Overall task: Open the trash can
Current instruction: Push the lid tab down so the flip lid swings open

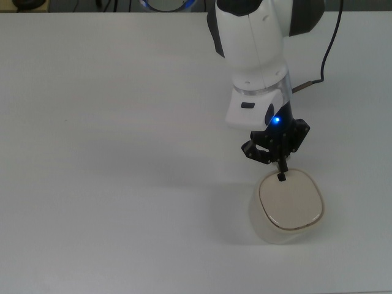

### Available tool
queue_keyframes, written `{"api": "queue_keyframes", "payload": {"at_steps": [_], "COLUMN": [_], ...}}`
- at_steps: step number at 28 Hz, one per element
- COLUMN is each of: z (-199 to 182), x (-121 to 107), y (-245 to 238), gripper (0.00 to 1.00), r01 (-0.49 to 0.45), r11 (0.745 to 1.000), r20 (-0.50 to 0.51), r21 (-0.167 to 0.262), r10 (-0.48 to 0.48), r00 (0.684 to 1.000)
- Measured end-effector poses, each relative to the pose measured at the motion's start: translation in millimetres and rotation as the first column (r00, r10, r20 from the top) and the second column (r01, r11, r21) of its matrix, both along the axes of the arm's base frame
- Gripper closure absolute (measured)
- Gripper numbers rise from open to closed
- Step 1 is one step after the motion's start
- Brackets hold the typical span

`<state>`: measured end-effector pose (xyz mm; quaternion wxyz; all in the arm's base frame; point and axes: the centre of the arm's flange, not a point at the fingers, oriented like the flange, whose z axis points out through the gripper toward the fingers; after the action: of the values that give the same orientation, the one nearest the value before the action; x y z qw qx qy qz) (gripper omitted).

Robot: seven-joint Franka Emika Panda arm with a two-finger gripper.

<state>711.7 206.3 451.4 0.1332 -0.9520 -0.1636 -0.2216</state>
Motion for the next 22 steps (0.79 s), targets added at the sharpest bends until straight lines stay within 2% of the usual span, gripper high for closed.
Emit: {"api": "queue_keyframes", "payload": {"at_steps": [9,17,22], "z": [-10,-25,-25], "x": [-1,1,1], "y": [19,23,24], "gripper": [0.99,0.99,0.99], "r01": [-0.016,-0.036,-0.039], "r11": [1.000,0.999,0.999], "r20": [0.018,0.015,0.017], "r21": [0.005,-0.030,-0.034], "r10": [0.016,0.037,0.040], "r00": [1.000,0.999,0.999]}}
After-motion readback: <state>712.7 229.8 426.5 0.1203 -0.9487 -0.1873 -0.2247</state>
